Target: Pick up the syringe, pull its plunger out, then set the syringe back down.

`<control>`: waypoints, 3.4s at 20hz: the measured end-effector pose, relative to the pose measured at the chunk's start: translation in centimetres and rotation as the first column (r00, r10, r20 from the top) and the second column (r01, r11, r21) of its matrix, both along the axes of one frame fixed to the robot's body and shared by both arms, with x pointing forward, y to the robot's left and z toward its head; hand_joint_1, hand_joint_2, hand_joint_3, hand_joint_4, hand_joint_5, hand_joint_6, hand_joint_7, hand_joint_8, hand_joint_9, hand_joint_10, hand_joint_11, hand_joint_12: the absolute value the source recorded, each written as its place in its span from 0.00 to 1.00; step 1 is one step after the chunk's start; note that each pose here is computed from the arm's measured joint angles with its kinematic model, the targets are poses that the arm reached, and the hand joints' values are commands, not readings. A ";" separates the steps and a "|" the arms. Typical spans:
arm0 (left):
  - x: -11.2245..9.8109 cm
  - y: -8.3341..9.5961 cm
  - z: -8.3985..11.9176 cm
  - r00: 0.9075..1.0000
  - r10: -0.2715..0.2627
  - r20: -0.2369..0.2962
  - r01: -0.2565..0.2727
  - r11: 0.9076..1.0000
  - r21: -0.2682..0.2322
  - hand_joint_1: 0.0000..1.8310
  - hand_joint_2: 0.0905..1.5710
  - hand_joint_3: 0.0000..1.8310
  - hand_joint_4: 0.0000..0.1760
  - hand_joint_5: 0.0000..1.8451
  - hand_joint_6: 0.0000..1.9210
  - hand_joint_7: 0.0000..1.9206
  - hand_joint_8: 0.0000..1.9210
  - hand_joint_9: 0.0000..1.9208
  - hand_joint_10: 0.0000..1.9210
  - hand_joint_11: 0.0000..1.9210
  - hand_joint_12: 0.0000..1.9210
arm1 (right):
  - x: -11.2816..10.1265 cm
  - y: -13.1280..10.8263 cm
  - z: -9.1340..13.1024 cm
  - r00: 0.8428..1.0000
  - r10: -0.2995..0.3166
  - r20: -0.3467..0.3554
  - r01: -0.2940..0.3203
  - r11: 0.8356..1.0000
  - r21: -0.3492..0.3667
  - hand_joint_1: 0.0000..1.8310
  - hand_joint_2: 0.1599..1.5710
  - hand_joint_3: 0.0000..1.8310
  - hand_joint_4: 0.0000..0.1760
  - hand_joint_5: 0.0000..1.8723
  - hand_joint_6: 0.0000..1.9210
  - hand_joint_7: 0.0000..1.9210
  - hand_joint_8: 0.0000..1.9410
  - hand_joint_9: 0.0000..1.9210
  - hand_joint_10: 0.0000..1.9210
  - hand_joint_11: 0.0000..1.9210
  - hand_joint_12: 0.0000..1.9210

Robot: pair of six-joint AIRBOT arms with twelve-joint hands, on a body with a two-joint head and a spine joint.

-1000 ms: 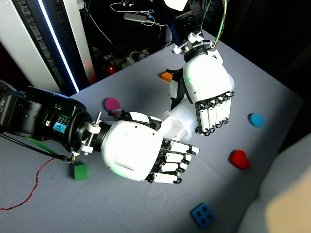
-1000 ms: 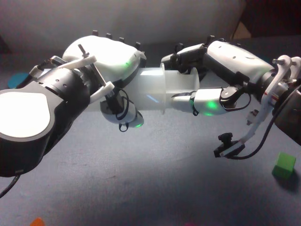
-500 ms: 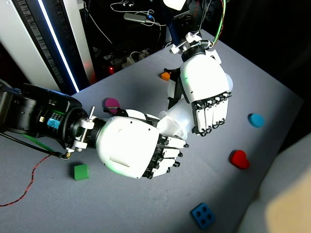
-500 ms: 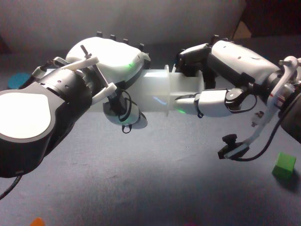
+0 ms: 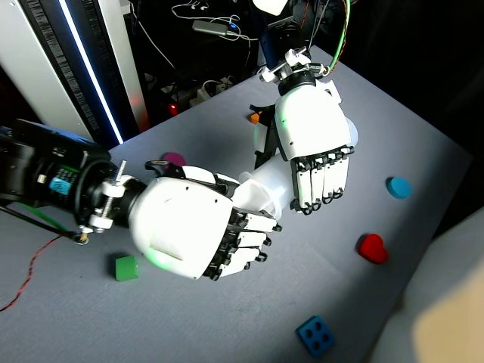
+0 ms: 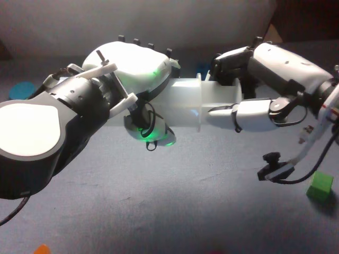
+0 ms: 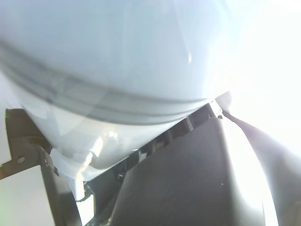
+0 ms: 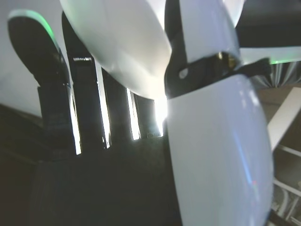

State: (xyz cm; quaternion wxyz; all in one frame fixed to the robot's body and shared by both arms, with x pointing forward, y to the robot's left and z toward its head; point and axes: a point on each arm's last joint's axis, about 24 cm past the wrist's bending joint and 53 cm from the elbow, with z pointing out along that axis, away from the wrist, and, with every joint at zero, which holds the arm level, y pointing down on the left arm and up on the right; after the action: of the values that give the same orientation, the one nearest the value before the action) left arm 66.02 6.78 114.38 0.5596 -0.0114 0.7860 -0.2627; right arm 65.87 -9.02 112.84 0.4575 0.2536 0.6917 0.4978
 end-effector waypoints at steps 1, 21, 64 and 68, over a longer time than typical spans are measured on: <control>0.0 -0.1 0.1 1.000 -0.002 0.002 0.002 1.000 -0.002 0.74 0.75 0.00 0.00 0.41 0.64 0.41 0.67 0.40 0.76 0.34 0.70 | 0.1 -0.4 0.2 1.000 -0.003 0.005 0.003 1.000 -0.003 0.75 0.68 0.00 0.00 0.45 0.56 0.52 0.48 0.48 0.66 0.48 0.67; 0.0 -0.1 0.1 1.000 0.008 0.000 -0.008 1.000 -0.012 0.74 0.75 0.00 0.00 0.41 0.65 0.40 0.67 0.40 0.77 0.34 0.70 | -0.1 -4.7 1.5 0.998 -0.001 0.068 0.009 0.994 -0.110 0.75 0.69 0.00 0.00 0.44 0.58 0.50 0.49 0.49 0.66 0.49 0.66; 0.1 0.5 0.3 1.000 0.022 0.005 -0.022 1.000 -0.002 0.73 0.76 0.00 0.00 0.40 0.65 0.40 0.69 0.39 0.77 0.34 0.72 | 0.3 -10.4 1.8 0.994 -0.036 0.103 0.062 0.964 -0.257 0.73 0.72 0.00 0.00 0.37 0.20 0.43 0.64 0.38 0.37 0.32 0.62; 0.3 0.9 0.4 0.999 0.037 0.009 -0.037 0.999 -0.001 0.73 0.76 0.00 0.00 0.40 0.65 0.39 0.69 0.39 0.78 0.34 0.71 | 0.4 -10.6 2.0 0.993 -0.043 0.110 0.070 0.964 -0.255 0.73 0.71 0.00 0.00 0.44 0.05 0.45 0.62 0.42 0.27 0.33 0.61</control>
State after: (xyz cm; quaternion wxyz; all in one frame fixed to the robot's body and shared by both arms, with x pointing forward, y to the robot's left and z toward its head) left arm 66.28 7.71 114.75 0.5679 -0.0249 0.7829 -0.2528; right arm 66.30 -19.63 114.80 0.5360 0.1853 0.7186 0.4024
